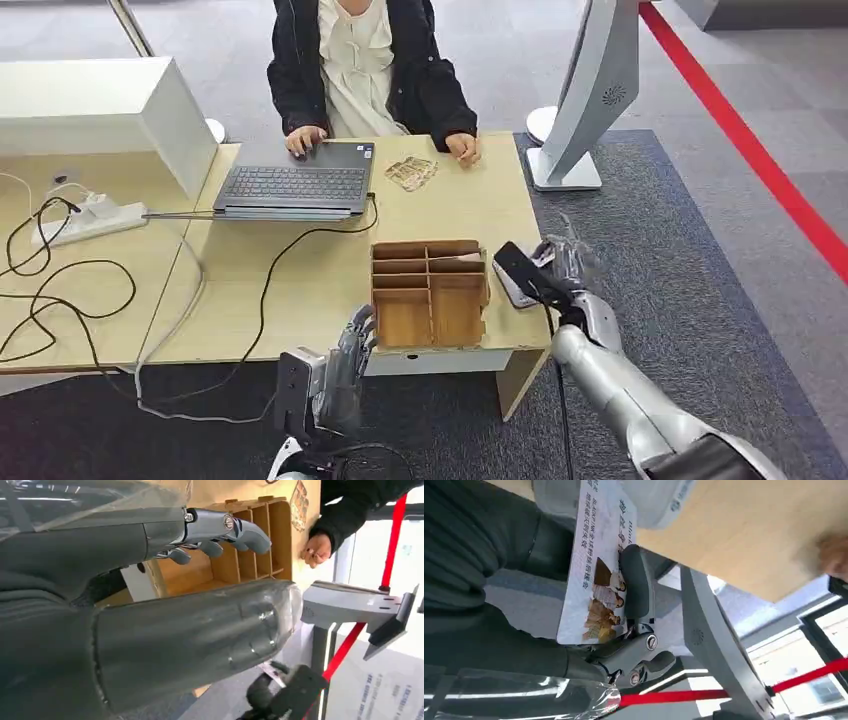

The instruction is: Pass the card to the sensor for recognition and then transmit it.

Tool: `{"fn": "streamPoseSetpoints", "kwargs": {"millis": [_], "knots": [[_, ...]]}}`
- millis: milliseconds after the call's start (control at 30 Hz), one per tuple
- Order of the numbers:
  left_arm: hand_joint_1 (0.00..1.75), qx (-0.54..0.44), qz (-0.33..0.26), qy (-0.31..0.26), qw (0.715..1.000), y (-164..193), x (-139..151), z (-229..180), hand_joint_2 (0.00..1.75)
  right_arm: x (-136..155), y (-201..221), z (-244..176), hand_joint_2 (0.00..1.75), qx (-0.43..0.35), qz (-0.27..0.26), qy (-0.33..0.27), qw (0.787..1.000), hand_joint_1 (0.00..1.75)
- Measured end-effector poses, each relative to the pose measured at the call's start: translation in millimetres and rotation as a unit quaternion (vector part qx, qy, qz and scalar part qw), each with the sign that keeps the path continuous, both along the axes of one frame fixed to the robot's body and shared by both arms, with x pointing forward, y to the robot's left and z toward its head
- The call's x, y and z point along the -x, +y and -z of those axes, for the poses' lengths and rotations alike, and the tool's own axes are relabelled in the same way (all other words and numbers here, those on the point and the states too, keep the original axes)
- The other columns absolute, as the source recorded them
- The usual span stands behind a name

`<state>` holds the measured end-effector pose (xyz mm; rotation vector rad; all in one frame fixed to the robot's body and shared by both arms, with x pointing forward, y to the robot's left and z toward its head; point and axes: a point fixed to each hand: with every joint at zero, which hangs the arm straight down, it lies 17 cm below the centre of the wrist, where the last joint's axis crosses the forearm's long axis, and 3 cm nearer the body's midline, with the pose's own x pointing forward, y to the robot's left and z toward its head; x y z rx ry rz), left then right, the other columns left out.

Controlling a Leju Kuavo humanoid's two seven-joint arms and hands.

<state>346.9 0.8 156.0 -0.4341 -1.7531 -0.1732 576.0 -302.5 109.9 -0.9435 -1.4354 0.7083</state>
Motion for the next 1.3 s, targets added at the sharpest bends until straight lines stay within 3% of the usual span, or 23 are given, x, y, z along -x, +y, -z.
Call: {"fn": "streamPoseSetpoints", "kwargs": {"millis": [200,367,567,767,1300], "knots": [[0.0,0.003,-0.005,0.002,1.0,2,-1,1,0.0,-4,31,-87,1.75,-0.043,-0.035,-0.095,0.994,1.75],[0.0,0.004,-0.006,0.003,1.0,2,-1,2,0.0,6,60,-125,1.75,-0.077,-0.077,-0.133,0.985,1.75],[0.0,0.003,-0.005,0.004,1.0,2,-1,2,0.0,26,92,-126,1.75,-0.126,-0.124,-0.127,0.976,1.75],[0.0,0.001,0.008,0.005,1.0,-3,1,3,0.0,33,105,-125,1.75,-0.135,-0.139,-0.122,0.973,1.75],[0.0,-0.005,0.097,-0.007,0.995,-34,21,-1,0.0,8,94,-147,1.75,-0.074,-0.129,-0.117,0.982,1.75]]}}
